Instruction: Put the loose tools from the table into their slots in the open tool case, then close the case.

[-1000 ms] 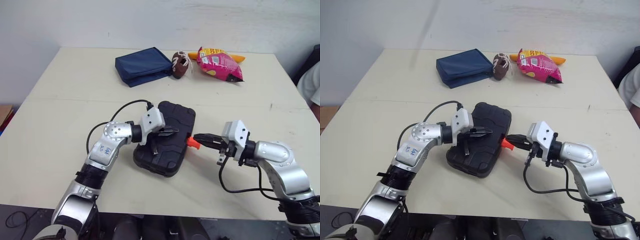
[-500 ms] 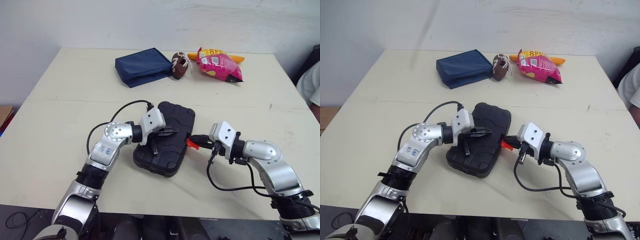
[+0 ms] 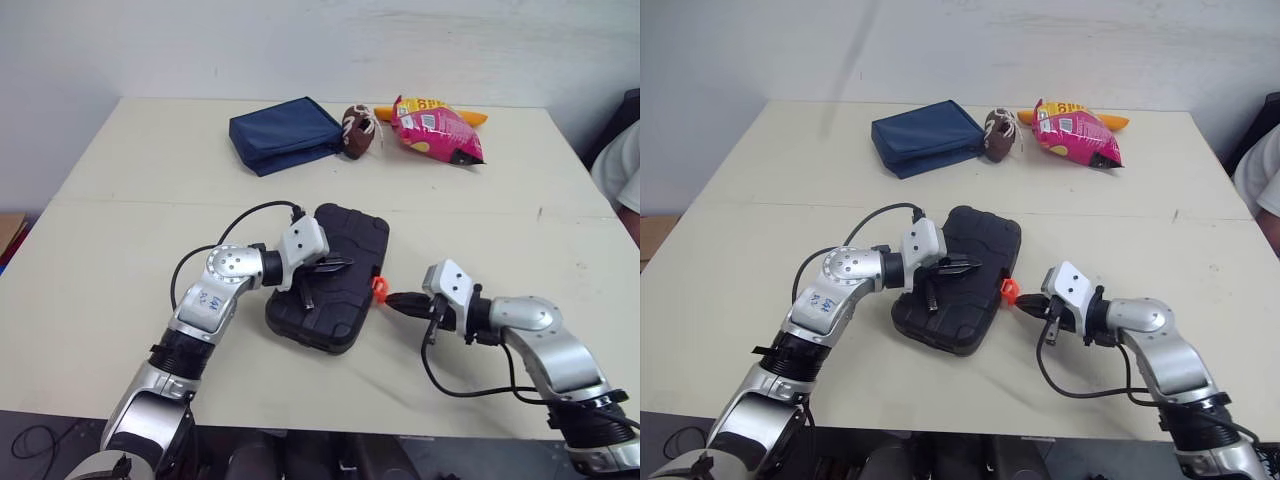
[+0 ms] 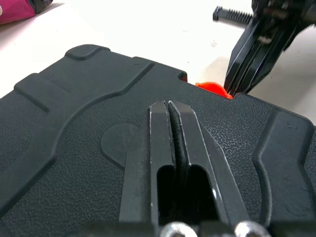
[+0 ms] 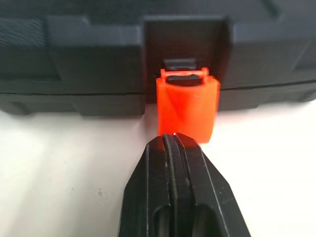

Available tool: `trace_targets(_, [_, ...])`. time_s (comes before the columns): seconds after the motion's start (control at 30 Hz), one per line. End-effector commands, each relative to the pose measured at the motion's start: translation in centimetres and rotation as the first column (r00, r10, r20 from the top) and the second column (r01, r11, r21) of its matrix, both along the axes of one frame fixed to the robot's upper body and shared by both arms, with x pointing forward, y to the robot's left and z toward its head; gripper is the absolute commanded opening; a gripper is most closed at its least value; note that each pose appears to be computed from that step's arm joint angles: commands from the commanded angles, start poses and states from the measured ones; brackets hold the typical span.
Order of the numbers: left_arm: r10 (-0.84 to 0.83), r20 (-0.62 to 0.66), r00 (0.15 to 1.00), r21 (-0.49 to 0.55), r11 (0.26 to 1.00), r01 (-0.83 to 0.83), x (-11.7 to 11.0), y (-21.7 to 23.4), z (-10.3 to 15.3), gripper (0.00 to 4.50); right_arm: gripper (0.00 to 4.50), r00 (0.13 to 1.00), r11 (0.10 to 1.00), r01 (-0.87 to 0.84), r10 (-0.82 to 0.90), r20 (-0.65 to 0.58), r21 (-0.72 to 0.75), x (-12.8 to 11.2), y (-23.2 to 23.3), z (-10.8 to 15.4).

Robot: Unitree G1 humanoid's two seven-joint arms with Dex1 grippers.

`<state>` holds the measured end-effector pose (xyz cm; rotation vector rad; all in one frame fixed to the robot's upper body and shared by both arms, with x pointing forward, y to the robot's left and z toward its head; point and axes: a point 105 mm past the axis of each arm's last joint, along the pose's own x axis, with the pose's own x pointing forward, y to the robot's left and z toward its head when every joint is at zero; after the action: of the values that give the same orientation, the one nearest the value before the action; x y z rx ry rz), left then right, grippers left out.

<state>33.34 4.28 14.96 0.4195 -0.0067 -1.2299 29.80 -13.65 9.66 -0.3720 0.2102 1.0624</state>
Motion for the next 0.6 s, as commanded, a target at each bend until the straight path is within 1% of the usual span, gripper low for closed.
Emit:
trace_targets(0.03, [0.053,-0.097,0.994,0.073,0.996,-0.046,-0.1,1.3,-3.0,0.05,0.01,0.999,1.0,-0.026,0.026,0.027,0.013,0.3,0.7,0.4])
trace_targets(0.1, [0.059,-0.103,0.993,0.078,0.996,-0.051,-0.2,1.4,-3.2,0.05,0.01,0.999,0.999,-0.044,0.044,0.017,0.004,0.2,1.1,-0.3])
trace_targets(0.23, [0.065,-0.124,0.99,0.108,0.993,-0.051,-0.4,1.7,-3.8,0.05,0.01,0.996,0.998,-0.055,0.052,0.071,0.04,1.2,2.3,0.3])
trace_targets(0.4, [0.068,-0.154,0.986,0.162,0.986,-0.043,-0.7,2.0,-4.9,0.05,0.01,0.991,0.997,-0.08,0.077,0.105,0.021,1.6,2.6,0.4])
trace_targets(0.5, [0.085,-0.191,0.978,0.207,0.977,-0.045,-0.9,2.4,-6.3,0.05,0.01,0.983,0.994,-0.111,0.109,0.151,0.005,1.8,3.0,1.0])
trace_targets(0.6, [0.095,-0.207,0.974,0.211,0.976,-0.05,-0.9,2.5,-6.9,0.05,0.01,0.97,0.99,-0.138,0.134,0.202,0.002,1.8,3.2,2.1])
